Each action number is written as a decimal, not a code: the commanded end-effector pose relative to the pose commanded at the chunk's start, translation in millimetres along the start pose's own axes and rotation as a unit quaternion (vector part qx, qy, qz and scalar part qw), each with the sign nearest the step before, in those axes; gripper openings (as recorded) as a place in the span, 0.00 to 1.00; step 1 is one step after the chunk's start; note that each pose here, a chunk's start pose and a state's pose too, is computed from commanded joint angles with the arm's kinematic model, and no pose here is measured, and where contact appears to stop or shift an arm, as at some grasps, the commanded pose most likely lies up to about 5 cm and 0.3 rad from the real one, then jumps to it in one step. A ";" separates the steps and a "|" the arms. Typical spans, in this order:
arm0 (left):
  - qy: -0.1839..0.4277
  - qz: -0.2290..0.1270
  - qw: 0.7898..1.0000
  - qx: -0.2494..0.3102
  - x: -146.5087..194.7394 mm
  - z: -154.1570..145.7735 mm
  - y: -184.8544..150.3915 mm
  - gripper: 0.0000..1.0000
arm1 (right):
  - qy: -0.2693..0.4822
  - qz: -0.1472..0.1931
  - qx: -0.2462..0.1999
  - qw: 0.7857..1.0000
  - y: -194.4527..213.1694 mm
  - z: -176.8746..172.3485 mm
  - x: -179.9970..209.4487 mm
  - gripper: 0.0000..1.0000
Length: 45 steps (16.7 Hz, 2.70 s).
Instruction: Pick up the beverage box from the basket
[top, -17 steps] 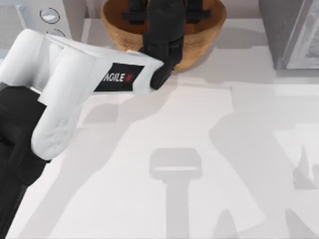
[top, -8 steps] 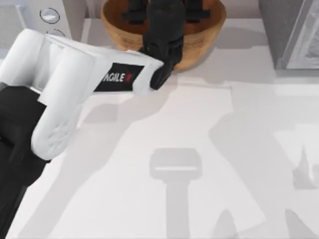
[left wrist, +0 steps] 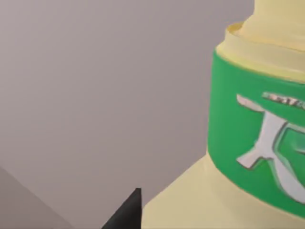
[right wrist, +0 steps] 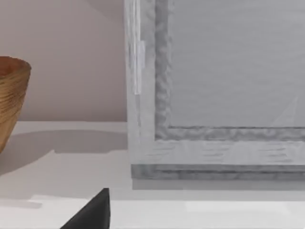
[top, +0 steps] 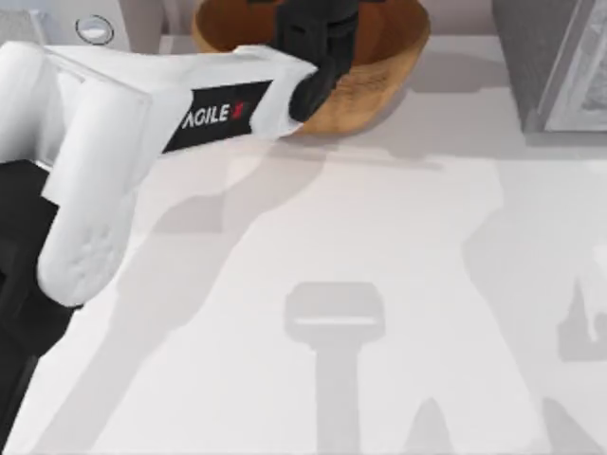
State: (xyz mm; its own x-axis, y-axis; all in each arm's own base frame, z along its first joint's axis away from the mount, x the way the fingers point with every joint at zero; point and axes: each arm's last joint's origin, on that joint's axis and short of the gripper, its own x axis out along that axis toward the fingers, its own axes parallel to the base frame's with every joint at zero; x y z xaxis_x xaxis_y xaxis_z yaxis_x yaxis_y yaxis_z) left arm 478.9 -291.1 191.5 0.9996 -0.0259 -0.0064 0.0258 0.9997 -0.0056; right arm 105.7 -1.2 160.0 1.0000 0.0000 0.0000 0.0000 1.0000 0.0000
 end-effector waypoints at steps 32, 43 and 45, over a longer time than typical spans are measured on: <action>-0.033 0.010 0.999 -0.012 -298.1 154.3 247.2 0.00 | 0.000 0.000 0.000 1.000 0.0 0.0 0.0 1.00; -0.004 0.013 1.000 0.003 -380.3 -28.8 279.9 0.00 | 0.000 0.000 0.000 1.000 0.0 0.0 0.0 1.00; -0.003 0.013 1.000 0.003 -380.4 -32.3 280.3 0.00 | 0.000 0.000 0.000 1.000 0.0 0.0 0.0 1.00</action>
State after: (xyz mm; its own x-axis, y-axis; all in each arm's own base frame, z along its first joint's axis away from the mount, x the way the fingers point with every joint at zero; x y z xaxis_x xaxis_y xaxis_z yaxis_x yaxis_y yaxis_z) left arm 105.7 -1.2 160.0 1.0000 0.0000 0.0000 0.0000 1.0000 0.0000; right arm 105.7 -1.2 160.0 1.0000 0.0000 0.0000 0.0000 1.0000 0.0000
